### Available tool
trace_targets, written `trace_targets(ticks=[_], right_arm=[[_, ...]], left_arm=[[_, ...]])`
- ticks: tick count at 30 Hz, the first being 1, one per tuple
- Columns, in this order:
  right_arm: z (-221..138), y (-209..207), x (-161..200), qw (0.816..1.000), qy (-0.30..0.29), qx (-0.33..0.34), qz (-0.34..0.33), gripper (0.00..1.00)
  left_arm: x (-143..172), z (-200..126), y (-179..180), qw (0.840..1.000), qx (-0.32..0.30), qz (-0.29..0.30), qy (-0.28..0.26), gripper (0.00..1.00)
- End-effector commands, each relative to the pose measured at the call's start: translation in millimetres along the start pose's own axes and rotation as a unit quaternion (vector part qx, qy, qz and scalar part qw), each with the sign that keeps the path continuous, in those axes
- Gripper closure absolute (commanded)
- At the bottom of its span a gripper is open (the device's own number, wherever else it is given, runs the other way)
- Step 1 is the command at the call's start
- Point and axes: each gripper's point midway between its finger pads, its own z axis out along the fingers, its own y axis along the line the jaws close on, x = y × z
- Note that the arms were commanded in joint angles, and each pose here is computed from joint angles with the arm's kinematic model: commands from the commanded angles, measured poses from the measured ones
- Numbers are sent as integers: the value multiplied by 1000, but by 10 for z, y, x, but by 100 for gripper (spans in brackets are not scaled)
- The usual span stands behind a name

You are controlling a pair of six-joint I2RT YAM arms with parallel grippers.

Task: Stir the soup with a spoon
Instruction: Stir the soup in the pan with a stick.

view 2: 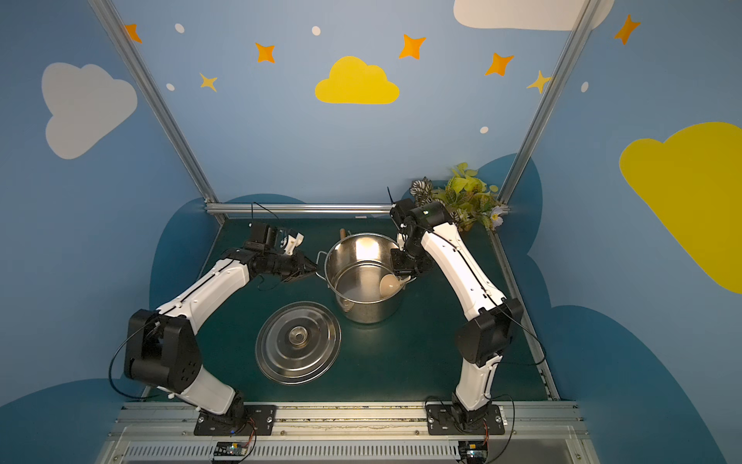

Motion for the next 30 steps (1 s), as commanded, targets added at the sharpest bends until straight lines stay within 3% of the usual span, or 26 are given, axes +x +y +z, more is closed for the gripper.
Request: trace_targets(ticks=[1,9,15,22,30], right_arm=[[41,-19,-185,1000,-11,2,17,100],[191,297,-634,998,-29,-52,31,100],[275,766,-807,994,-29,-105,6,100],[340,1206,-631,991,-8,-130,-37,100],[200,1183,-127,991,18,-104,-77,100]], left_arm=[[140,36,91,1000,-6,-1,28,89],[155,49,108,999,-6,-1,31,88],[158,69,121,999,-6,-1,32,88],[152,86,131,999,-5,-3,33,88],[145,92,133,999,-4,-5,33,88]])
